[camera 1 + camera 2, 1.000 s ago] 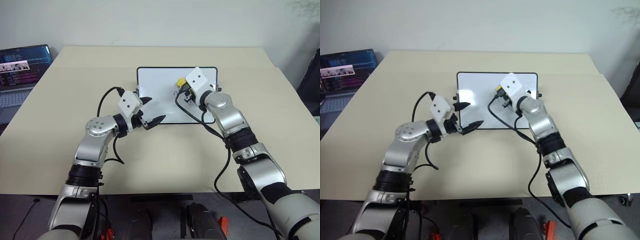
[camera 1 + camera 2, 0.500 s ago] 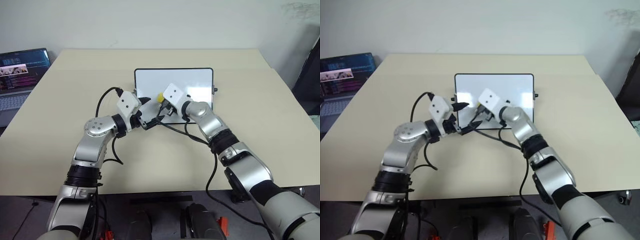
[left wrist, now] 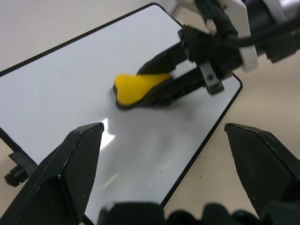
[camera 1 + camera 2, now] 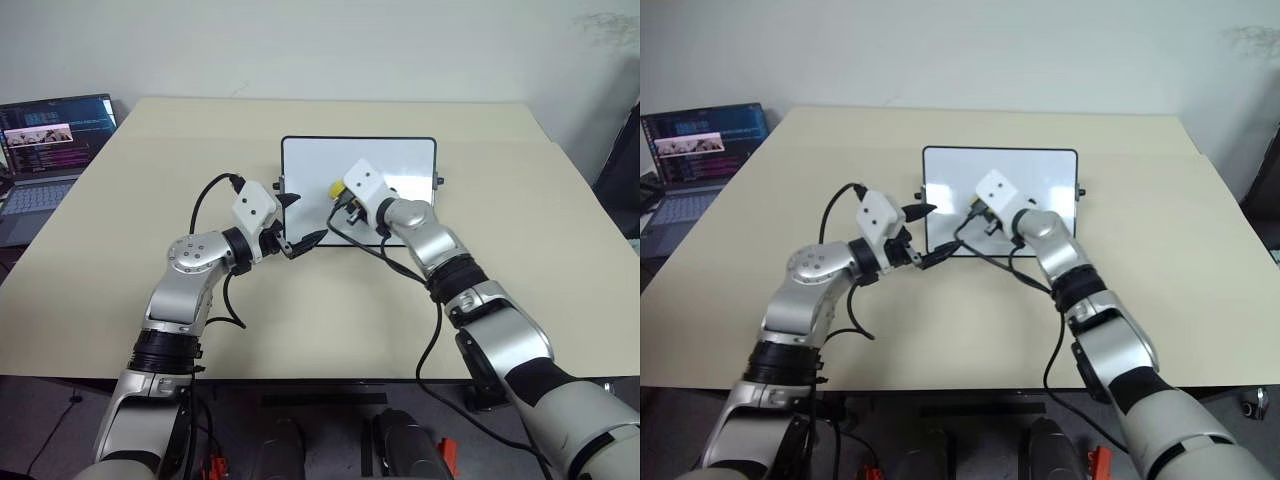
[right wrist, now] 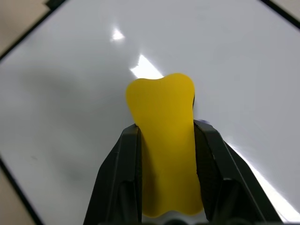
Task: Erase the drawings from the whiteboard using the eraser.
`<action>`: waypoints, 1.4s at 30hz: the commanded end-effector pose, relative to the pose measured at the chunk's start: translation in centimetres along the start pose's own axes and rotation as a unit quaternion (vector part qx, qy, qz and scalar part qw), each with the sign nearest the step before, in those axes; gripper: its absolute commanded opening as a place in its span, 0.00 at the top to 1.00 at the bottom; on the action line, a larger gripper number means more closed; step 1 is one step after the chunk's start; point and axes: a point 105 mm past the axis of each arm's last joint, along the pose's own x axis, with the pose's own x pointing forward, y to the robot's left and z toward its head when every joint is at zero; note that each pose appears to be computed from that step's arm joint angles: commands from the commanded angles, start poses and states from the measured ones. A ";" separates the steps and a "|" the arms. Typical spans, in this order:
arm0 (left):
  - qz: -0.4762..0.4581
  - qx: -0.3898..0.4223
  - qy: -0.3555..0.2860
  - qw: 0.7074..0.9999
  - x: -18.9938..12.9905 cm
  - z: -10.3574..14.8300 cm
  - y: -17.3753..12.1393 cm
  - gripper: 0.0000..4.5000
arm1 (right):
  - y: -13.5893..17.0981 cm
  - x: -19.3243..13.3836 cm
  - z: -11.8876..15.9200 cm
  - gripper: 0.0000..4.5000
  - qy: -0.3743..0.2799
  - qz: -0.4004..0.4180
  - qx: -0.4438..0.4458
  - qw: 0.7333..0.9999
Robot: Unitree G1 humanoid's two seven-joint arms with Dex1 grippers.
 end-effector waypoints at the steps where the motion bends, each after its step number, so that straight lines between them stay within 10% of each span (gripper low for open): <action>1: 0.003 0.019 -0.022 1.000 0.1 1.6 0.4 0.00 | -4.2 -1.6 -4.5 0.75 0.078 -0.074 0.002 0.994; 21: -0.002 0.021 -0.021 1.000 0.1 1.8 0.5 0.00 | 5.1 -1.0 -3.8 0.75 0.056 0.095 -0.061 0.992; 42: -0.014 0.036 -0.013 0.999 -1.4 3.1 1.5 0.00 | -2.3 -7.7 2.1 0.75 -0.029 0.077 -0.022 0.996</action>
